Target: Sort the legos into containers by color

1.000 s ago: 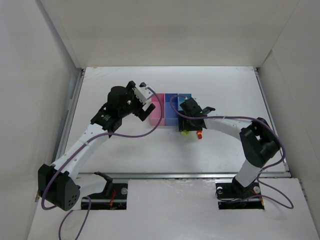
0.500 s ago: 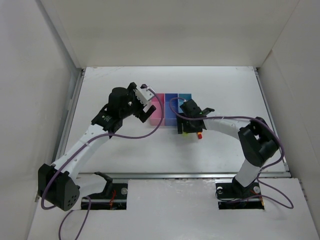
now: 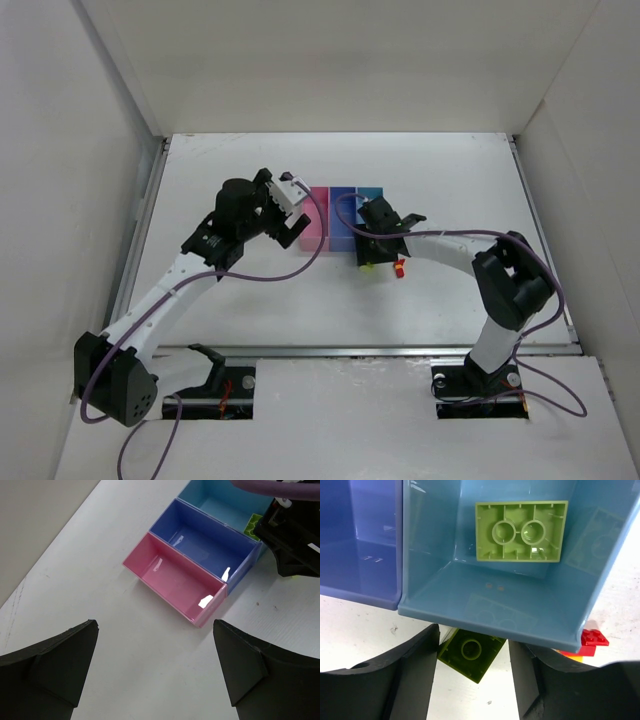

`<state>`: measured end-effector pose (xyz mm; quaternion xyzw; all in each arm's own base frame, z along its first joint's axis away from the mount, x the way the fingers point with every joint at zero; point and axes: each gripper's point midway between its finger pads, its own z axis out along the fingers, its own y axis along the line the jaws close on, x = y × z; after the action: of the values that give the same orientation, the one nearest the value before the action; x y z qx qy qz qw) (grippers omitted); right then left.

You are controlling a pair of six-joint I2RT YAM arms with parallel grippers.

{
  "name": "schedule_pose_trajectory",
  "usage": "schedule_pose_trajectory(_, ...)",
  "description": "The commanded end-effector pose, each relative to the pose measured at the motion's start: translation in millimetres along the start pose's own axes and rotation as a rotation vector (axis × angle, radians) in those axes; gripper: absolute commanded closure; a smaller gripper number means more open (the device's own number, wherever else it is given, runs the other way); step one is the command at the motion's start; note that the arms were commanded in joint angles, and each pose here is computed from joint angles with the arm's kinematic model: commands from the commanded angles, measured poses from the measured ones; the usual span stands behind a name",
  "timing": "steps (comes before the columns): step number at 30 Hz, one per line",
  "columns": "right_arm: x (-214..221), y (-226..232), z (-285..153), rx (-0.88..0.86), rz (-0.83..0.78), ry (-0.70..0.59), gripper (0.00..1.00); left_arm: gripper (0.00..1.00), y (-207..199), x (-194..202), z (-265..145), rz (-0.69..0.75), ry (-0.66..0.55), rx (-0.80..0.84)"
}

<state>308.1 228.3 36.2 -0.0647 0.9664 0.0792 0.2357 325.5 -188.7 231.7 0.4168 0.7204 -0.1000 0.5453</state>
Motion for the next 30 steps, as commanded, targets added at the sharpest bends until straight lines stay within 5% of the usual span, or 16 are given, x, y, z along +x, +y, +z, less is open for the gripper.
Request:
schedule_pose_trajectory(1, -20.6, 16.4, 0.2, -0.049, -0.029, -0.064, 0.48, 0.00, 0.1, -14.0, -5.3, 0.017, -0.058, -0.004)
schedule_pose_trajectory(6, -21.5, 15.9, 2.2, -0.053, -0.057, -0.075, 0.57, 0.00, 0.1, -14.0, -5.3, 0.017, -0.058, -0.004)
schedule_pose_trajectory(8, -21.6, 15.0, 2.3, -0.053, -0.077, -0.076, 0.73, 0.00, 0.1, -14.0, -5.3, 0.017, -0.058, -0.004)
schedule_pose_trajectory(14, -21.6, 14.7, 2.3, -0.052, -0.086, -0.076, 1.00, 0.00, 0.1, -14.0, -5.3, 0.017, -0.058, -0.004)
schedule_pose_trajectory(30, -42.5, 38.3, -44.1, -0.209, -0.078, -0.187, 1.00, 0.01, -2.0, -14.9, -3.8, 0.035, -0.057, 0.016)
